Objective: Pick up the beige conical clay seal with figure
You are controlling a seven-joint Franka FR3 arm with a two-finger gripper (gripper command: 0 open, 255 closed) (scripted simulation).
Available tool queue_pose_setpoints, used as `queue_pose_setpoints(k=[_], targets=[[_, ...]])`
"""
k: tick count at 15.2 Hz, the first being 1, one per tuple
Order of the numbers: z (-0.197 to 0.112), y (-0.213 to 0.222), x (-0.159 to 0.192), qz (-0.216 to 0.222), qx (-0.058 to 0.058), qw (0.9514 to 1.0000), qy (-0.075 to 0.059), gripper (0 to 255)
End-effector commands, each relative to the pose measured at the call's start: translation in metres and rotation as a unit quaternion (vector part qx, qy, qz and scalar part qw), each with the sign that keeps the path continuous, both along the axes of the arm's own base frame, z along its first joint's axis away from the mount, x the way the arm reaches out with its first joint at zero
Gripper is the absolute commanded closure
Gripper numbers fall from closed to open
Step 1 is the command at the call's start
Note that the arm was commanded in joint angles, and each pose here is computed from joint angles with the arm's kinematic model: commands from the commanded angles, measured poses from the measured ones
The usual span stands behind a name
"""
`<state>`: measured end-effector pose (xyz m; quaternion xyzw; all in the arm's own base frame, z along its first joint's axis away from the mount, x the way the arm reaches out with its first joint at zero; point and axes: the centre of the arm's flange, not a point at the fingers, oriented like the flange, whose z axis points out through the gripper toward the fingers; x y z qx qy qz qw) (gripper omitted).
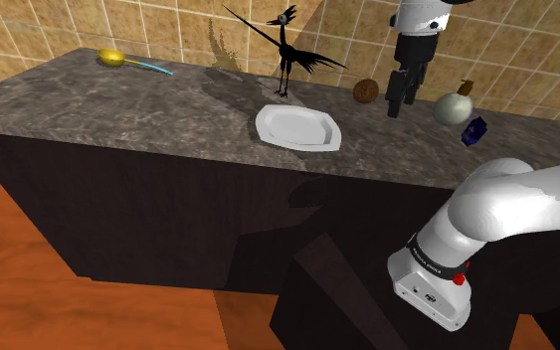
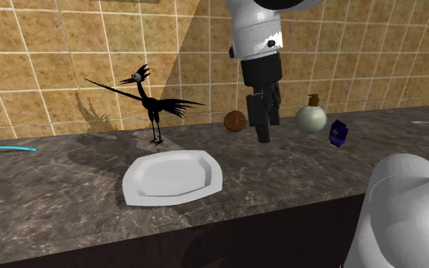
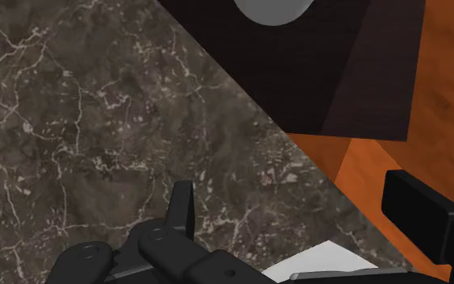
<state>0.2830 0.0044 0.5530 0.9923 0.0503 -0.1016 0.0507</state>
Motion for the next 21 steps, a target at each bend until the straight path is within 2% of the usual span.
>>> queue_pose_setpoints(k=[1,21], targets=[[0.000,0.000,0.000,0.000,0.000,1.0000,0.000,0],[-0.028,-0.230,0.133,0.013,0.055,0.9966,-0.059,0]])
